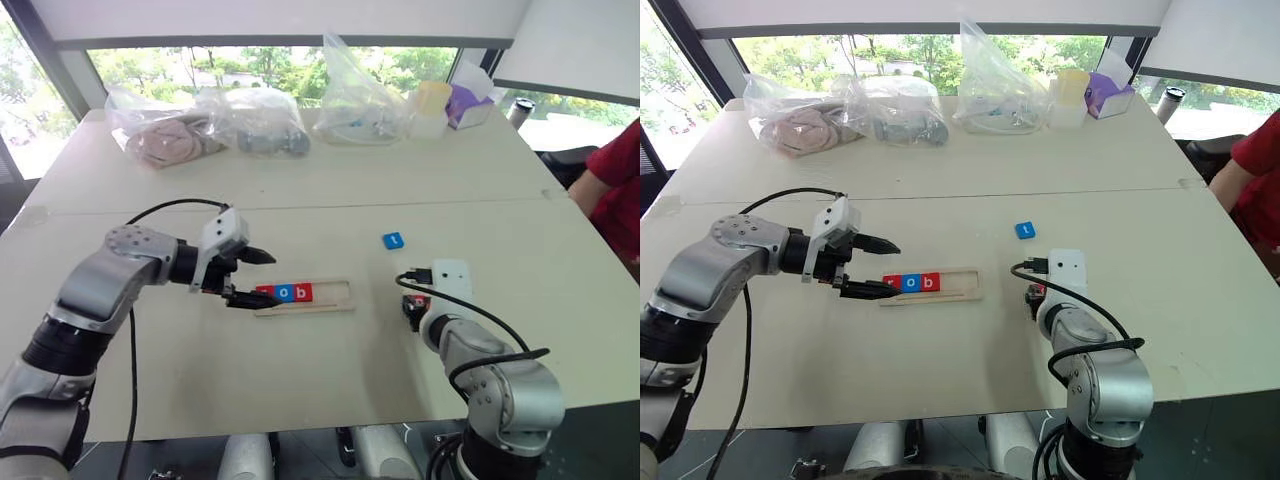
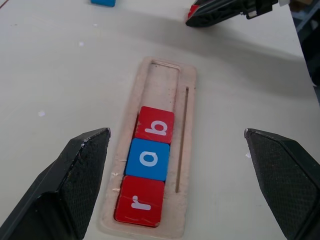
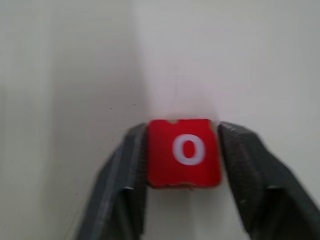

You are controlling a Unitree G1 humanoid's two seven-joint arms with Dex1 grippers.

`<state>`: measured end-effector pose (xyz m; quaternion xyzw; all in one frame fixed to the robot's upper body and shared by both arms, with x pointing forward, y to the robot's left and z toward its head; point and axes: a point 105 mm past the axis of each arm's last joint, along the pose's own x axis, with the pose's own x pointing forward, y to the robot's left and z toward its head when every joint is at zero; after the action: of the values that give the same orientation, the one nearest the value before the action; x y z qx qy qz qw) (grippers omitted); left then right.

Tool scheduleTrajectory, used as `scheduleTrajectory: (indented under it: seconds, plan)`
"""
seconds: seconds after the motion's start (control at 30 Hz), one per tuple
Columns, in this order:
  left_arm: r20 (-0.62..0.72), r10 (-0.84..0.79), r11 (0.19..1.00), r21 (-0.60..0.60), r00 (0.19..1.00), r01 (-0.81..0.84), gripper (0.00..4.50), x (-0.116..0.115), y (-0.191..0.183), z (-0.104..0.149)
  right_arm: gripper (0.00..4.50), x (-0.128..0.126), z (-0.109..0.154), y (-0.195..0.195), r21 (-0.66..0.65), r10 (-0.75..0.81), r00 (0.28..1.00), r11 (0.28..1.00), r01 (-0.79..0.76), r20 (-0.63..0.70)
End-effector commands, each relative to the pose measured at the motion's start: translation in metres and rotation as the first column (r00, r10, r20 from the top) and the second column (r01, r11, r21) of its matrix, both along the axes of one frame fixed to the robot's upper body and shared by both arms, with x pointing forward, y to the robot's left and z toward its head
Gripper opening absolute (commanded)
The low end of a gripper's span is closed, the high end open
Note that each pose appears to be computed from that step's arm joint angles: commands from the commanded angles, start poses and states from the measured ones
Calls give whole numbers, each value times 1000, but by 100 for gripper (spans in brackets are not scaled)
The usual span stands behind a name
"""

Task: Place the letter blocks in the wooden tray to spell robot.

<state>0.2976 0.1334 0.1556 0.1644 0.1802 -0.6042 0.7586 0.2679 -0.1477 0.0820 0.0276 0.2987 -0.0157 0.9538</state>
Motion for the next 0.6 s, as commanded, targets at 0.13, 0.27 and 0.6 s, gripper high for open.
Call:
scheduleTrajectory:
  seconds: [0.13,0.27,0.6]
  plan:
    - [45,-15,1000,7,999,15,450,1,0,8,438,-3,1,17,97,47,999,994,-45,-14]
    - [60,-9,1000,-2,998,9,450,0,3,17,438,13,56,-15,-3,197,953,980,-201,230]
    - [75,-235,972,14,969,234,450,-37,-18,40,438,4,68,-47,-252,858,503,511,-822,101]
